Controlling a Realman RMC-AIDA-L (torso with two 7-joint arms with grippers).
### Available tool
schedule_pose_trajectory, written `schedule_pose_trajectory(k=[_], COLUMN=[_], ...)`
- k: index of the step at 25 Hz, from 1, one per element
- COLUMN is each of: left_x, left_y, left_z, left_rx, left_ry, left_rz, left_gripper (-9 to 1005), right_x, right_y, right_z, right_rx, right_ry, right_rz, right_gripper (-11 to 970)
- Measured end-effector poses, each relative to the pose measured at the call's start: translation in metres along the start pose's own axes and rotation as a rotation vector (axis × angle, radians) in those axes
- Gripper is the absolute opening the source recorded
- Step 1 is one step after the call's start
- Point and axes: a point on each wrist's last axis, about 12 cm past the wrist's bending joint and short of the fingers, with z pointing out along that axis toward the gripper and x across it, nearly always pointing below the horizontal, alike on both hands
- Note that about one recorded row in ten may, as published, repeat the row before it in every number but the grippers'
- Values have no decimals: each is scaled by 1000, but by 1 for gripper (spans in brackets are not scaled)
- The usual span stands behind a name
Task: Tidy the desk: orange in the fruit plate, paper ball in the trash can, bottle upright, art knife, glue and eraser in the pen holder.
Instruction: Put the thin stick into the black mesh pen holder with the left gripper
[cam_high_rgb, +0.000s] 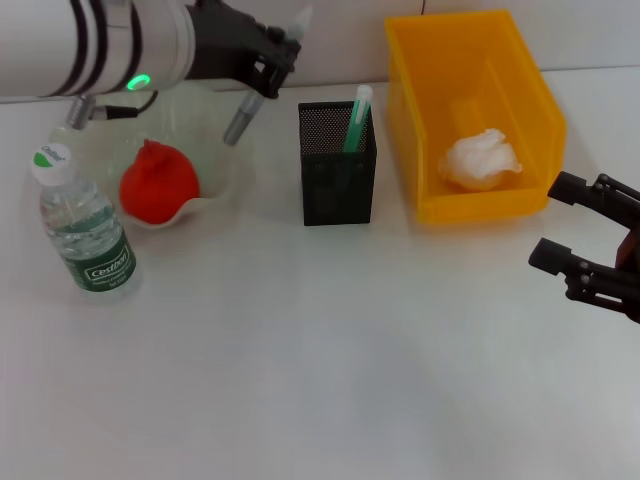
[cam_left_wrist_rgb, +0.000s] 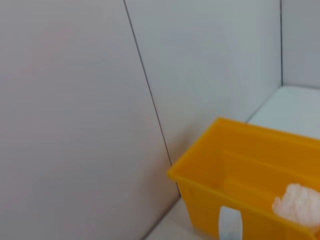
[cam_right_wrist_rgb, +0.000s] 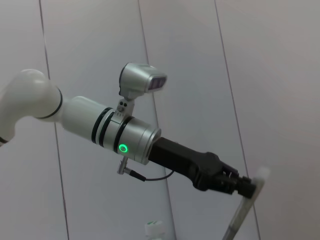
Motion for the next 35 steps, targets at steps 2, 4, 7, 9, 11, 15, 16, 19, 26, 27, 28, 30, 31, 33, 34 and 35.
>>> schedule_pose_trajectory(k=[2, 4, 7, 9, 11, 15, 16, 19, 26, 27, 28, 30, 31, 33, 34, 35], left_x=[1, 5, 11, 13, 20, 30, 32, 40, 59, 61, 61, 64, 64, 63, 62, 62], left_y=[2, 11, 24, 28, 39, 46, 46, 49, 44, 43, 43, 38, 35, 29, 24, 24], left_z=[-2, -6, -13, -14, -16, -20, -21, -25, -23, -22, -22, -17, -16, -13, -10, -10], left_rx=[1, 1, 10, 11, 36, 112, 126, 180, 265, 274, 274, 299, 307, 328, 345, 345], left_ry=[-19, -68, -153, -173, -255, -389, -415, -533, -656, -656, -656, -648, -646, -650, -658, -658], left_rz=[-6, -20, -35, -39, -71, -98, -99, -124, -170, -176, -176, -186, -186, -178, -168, -168], left_gripper=[125, 126, 127, 128, 129, 131, 131, 132, 136, 136, 136, 137, 138, 139, 139, 140], right_x=[0, -1, -1, -1, -1, 0, 0, 0, 0, 0, 0, 0, 0, 0, 0, 0], right_y=[0, -1, -1, -1, -2, -1, -1, -1, -1, -1, -1, -1, -1, 0, 0, 0], right_z=[0, 0, 1, 1, 1, 1, 1, 0, 2, 2, 2, 3, 3, 3, 4, 4], right_rx=[0, 1, 4, 5, 6, 8, 9, 10, 0, -1, -1, -5, -6, -9, -12, -12], right_ry=[0, 0, -2, -3, -2, -3, -2, -3, 1, 1, 1, 1, 1, 1, 1, 1], right_rz=[1, 4, 5, 6, 7, 9, 9, 10, 13, 13, 13, 13, 13, 13, 14, 14], right_gripper=[832, 832, 832, 832, 832, 832, 832, 832, 832, 832, 832, 832, 832, 832, 832, 832])
